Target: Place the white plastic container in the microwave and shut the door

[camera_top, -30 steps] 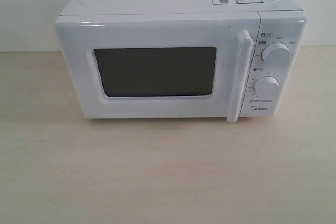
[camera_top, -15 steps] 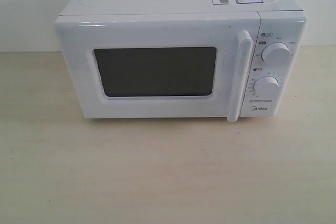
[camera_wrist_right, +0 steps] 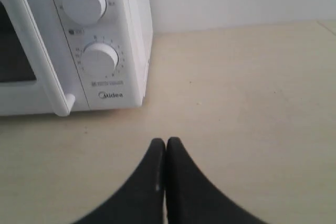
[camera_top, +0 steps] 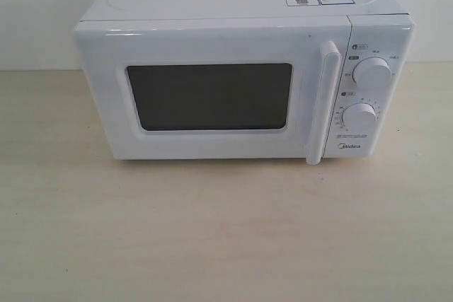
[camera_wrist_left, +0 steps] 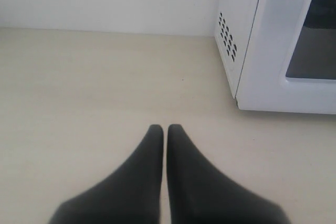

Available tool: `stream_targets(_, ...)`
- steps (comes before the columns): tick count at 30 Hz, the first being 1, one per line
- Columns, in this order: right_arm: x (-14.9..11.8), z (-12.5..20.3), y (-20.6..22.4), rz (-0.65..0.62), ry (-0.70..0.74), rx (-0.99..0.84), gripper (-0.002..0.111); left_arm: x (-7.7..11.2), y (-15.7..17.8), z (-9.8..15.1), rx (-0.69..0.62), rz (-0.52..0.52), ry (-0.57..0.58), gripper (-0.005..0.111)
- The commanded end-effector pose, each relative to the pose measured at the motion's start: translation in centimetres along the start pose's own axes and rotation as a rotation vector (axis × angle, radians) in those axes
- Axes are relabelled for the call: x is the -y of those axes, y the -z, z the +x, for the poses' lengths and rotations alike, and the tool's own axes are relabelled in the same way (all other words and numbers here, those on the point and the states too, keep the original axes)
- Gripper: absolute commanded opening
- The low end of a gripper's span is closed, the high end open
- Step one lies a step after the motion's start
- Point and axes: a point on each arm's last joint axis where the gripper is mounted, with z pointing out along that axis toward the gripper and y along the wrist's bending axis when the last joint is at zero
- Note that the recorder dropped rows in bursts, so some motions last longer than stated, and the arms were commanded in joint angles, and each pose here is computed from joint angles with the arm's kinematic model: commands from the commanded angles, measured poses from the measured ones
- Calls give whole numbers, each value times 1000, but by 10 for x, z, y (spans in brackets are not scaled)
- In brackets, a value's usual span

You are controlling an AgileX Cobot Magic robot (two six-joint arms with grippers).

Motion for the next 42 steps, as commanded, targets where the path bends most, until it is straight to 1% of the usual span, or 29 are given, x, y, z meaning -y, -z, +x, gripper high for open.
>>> stream_targets(1,1,3,0,10,19,-30,0,0,0,0,8,-3,-9,4)
stream_targets(10,1,3,0,14,19,-30,0,0,0,0,8,-3,-9,4)
stream_targets(15,7,3,1,116,-9,-23,0,0,0,0,8,-3,-9,4)
stream_targets(17,8,2,1,135,-21,-21,0,0,0,0,8,-3,-9,4)
stream_targets(42,7,2,1,130,-24,-19,0,0,0,0,8,-3,-9,4)
